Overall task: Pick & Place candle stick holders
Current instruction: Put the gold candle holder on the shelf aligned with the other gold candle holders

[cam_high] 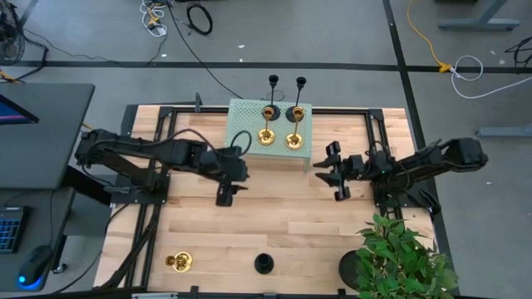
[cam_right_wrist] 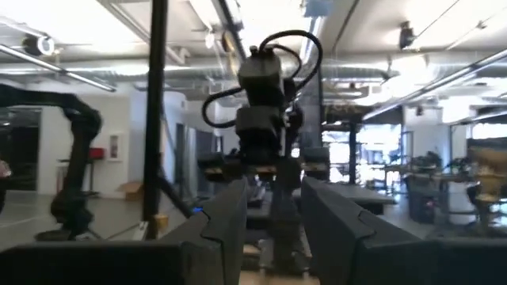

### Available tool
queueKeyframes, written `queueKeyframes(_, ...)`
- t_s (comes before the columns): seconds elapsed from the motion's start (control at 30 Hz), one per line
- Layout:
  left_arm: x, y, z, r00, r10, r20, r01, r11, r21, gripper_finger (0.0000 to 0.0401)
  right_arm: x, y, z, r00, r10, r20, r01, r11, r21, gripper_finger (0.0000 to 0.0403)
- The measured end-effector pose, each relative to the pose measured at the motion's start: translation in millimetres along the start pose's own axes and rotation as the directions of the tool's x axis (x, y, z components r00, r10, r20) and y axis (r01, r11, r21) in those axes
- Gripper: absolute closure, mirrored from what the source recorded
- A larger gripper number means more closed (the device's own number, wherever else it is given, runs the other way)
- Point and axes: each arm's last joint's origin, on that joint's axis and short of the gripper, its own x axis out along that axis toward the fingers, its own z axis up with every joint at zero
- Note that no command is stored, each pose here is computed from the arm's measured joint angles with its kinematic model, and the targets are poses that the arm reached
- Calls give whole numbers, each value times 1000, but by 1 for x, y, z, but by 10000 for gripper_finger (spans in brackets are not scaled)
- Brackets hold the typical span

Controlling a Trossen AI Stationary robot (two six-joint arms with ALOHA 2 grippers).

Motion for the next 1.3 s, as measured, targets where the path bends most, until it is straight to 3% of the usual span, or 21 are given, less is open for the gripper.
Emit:
queueKeyframes(0.27, -21, -30, -33, 996, -85, 25, 84, 996, 26, 224, 2, 14, -6, 997, -43, -60, 44, 999, 14, 279)
queueKeyframes(0.6, -40, -63, -102, 959, -241, 152, 242, 970, 12, 224, 2, 16, -6, 994, -85, -66, 87, 996, 24, 279)
queueKeyframes(0.93, -45, -86, -159, 887, -448, 109, 436, 892, 121, 224, 2, 14, -6, 983, -173, -68, 178, 981, 72, 279)
queueKeyframes(1.3, -35, -105, -219, 816, -579, 13, 578, 816, 19, 224, 1, 10, -7, 946, -315, -77, 320, 946, 62, 279)
